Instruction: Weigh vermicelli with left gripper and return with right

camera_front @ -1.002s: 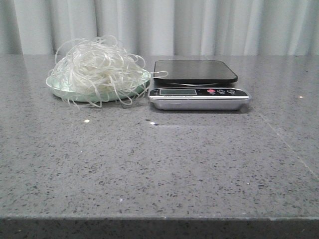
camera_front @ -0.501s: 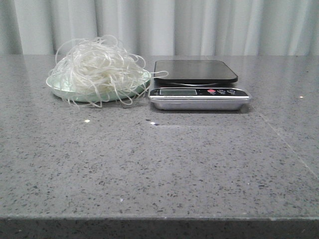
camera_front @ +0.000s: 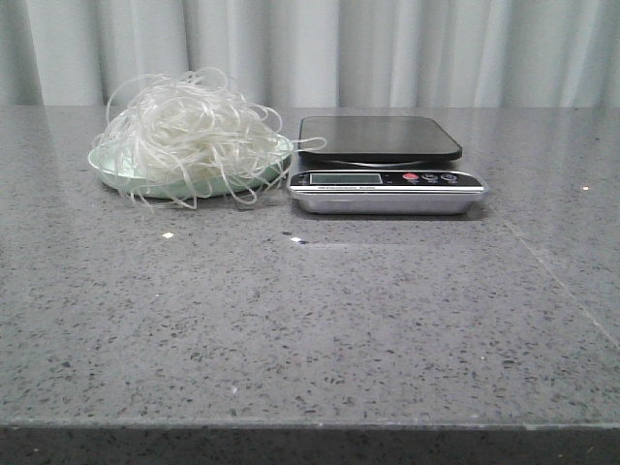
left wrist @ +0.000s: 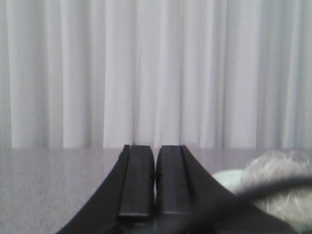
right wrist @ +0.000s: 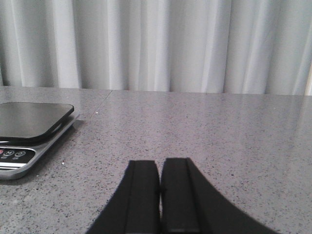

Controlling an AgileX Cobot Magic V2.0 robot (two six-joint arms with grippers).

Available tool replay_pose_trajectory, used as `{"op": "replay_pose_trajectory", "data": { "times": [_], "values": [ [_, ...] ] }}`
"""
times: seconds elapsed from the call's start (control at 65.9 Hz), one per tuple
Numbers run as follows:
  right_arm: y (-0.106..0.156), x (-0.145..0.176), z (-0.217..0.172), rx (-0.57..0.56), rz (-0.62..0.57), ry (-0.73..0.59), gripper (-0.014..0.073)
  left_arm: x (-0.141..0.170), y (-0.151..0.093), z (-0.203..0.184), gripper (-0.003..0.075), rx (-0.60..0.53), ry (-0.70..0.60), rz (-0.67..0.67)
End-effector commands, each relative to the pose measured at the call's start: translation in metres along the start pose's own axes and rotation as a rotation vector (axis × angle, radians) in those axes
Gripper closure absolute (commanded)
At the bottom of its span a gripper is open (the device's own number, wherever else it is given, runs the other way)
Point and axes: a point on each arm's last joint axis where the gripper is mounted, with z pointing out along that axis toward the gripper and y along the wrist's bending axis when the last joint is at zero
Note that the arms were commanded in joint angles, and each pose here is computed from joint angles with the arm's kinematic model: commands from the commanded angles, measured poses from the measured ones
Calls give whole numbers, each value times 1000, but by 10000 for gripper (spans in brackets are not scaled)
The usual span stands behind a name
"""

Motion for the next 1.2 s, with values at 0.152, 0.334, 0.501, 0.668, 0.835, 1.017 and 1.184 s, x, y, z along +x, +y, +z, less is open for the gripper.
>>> {"op": "replay_pose_trajectory", "data": {
  "times": [0.152,0.334,0.501,0.668,0.835,1.017,1.184],
  "values": [
    [0,-12,-2,4,-19,-109,407,-101,-3,19,587,22,-23,54],
    [0,-12,-2,4,-19,-109,407,-118,-5,53,587,28,186,46],
    [0,-12,-2,4,-19,-109,407,-108,-5,78,587,28,241,37],
    [0,-12,-2,4,-19,-109,407,-98,-6,89,586,30,313,-25],
    [0,-11,-2,4,-19,-108,407,-104,-8,104,461,45,385,-20],
    [0,-11,-2,4,-19,-108,407,-115,-26,139,113,175,488,29],
    [0,-11,-2,4,-19,-108,407,-114,-59,187,61,316,605,39]
  ]
}}
